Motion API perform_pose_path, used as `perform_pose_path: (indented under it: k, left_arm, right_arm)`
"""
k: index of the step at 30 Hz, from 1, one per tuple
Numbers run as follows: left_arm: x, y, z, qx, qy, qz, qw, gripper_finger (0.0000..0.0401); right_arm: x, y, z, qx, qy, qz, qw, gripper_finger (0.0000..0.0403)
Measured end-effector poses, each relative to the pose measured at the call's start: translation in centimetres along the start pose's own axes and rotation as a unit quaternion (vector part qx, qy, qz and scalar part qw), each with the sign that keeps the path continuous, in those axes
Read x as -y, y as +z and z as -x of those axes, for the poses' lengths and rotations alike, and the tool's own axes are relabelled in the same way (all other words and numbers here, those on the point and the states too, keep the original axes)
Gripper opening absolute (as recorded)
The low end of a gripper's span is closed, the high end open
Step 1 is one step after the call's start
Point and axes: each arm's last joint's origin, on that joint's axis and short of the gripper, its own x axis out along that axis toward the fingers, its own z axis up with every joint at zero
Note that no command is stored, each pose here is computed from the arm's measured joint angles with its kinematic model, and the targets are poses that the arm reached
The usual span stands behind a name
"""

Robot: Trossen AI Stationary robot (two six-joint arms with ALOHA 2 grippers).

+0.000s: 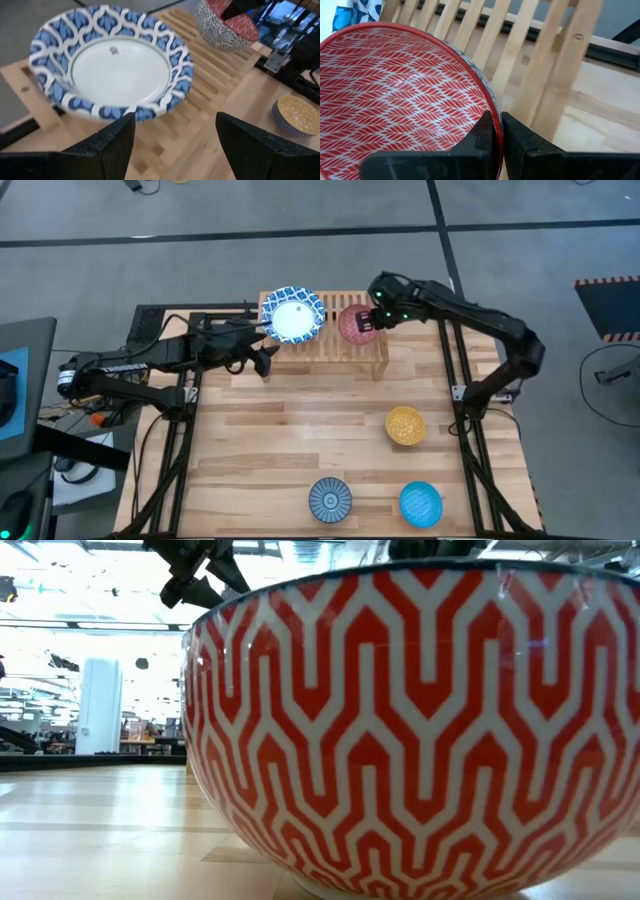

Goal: Place and stack bowls onto a shelf
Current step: Put the small red bowl on the shelf

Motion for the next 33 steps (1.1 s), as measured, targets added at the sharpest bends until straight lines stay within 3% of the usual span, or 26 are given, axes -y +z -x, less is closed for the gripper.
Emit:
perform_pose_path:
  k: [14,33]
  left_arm:
    - [-0.2,-0.4,0.0,-0.016,0.012,0.007,1.000,0.0261]
    - [-0.3,-0.4,0.0,-0.012,0.023,0.027,0.999,0.0261]
  right_arm:
    - [0.8,1.4,-2.9,-0.038,-0.030,-0.011,0.999,0.0044]
    - [1.9,3.1,-2.5,-0.023,-0.004,-0.036,0.999,0.0082]
